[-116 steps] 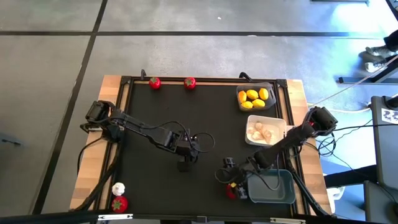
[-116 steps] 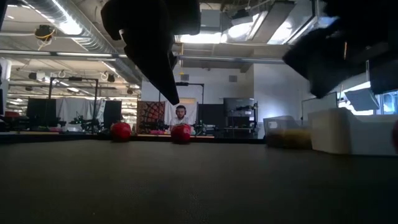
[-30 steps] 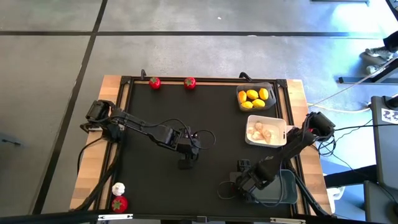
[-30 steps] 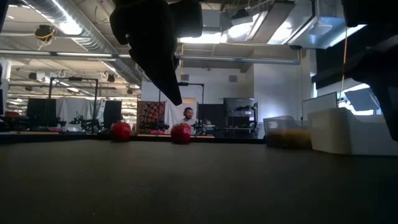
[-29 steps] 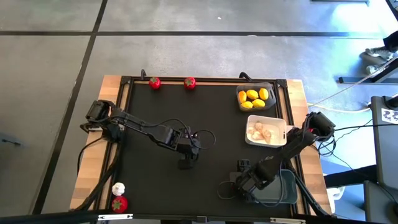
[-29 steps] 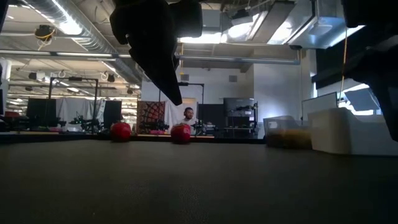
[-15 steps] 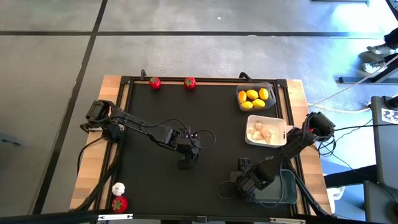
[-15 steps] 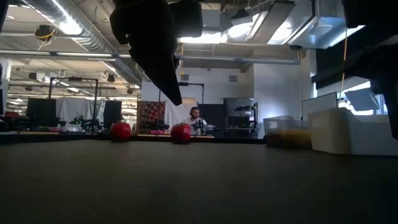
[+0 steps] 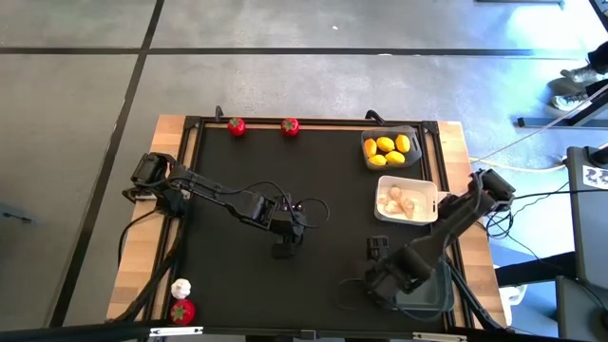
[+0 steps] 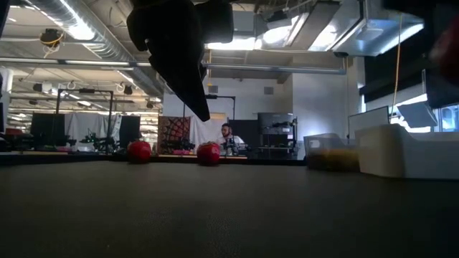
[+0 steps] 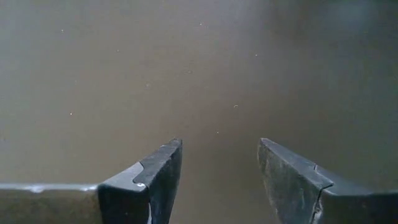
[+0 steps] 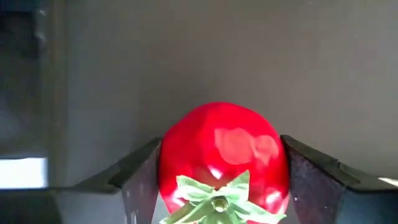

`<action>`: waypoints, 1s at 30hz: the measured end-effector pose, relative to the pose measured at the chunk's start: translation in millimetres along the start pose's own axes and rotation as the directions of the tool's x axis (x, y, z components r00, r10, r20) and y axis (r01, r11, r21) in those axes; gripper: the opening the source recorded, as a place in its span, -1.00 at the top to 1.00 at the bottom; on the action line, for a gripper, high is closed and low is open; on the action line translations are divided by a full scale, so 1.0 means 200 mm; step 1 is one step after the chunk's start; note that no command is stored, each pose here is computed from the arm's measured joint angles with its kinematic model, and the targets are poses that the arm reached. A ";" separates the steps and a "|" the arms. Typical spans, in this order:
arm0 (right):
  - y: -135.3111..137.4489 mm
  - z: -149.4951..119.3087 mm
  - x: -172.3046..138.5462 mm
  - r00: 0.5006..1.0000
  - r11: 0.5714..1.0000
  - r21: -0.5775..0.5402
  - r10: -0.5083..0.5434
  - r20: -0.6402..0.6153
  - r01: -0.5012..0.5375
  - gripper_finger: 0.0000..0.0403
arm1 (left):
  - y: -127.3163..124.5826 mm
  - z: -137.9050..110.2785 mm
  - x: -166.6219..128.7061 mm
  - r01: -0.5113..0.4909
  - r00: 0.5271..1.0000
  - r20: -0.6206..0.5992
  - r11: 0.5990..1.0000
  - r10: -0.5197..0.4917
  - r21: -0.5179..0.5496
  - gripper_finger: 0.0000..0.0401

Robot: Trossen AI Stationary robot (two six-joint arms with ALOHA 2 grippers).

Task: Sort produce into baskets
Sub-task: Put the tomato into the the blue bin

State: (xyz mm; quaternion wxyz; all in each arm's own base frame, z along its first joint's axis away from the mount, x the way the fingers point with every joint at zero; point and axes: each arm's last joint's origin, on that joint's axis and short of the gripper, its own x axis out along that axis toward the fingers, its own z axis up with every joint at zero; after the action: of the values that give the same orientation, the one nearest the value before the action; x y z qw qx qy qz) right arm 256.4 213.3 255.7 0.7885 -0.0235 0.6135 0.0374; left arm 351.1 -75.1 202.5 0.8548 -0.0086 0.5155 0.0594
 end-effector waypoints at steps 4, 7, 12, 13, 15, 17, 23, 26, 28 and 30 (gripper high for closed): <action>0.01 -0.05 -0.09 1.000 0.998 0.060 0.024 0.009 -0.025 -0.37 | 0.00 0.00 0.00 0.000 1.000 0.000 1.000 0.000 0.000 -0.02; 0.03 -0.12 -0.16 1.000 0.994 0.110 0.017 0.004 -0.017 -0.36 | 0.00 0.00 0.00 0.000 1.000 0.000 1.000 0.000 0.000 -0.02; 0.07 -0.25 -0.23 1.000 0.979 0.202 0.012 0.009 -0.014 -0.37 | 0.00 0.00 0.00 0.000 1.000 0.000 1.000 0.000 -0.001 -0.02; 0.09 -0.27 -0.23 1.000 0.974 0.224 0.014 0.005 -0.015 -0.37 | 0.00 0.00 0.00 0.000 1.000 0.000 1.000 0.000 -0.001 -0.02; 0.11 -0.32 -0.21 1.000 0.964 0.265 0.014 -0.024 -0.008 -0.37 | 0.00 0.00 0.00 0.000 1.000 0.000 1.000 0.000 -0.001 -0.02; 0.13 -0.38 -0.18 0.997 0.955 0.295 0.012 -0.072 0.009 -0.37 | 0.00 0.00 0.00 0.000 1.000 0.000 1.000 0.000 -0.005 -0.02; 0.15 -0.56 -0.06 0.973 0.919 0.381 -0.015 -0.229 0.104 -0.37 | 0.00 0.00 0.00 0.000 1.000 0.000 1.000 0.000 -0.003 -0.02; 0.16 -0.63 -0.02 0.957 0.907 0.396 -0.022 -0.290 0.141 -0.37 | 0.00 0.00 0.00 0.000 1.000 0.000 1.000 0.000 -0.001 -0.02; 0.16 -0.67 0.00 0.950 0.905 0.392 -0.038 -0.309 0.164 -0.37 | 0.00 0.00 0.00 0.000 1.000 0.000 1.000 0.000 -0.001 -0.02; 0.16 -0.69 0.02 0.947 0.904 0.392 -0.041 -0.319 0.171 -0.37 | 0.00 0.00 0.00 0.000 1.000 0.000 1.000 0.000 -0.001 -0.02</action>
State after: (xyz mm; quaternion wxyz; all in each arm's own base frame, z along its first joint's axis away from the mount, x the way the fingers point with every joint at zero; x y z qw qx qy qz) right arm 120.7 233.6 217.1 0.6728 0.1050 0.7187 -0.1407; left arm 351.0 -75.1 202.5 0.8547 -0.0091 0.5156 0.0597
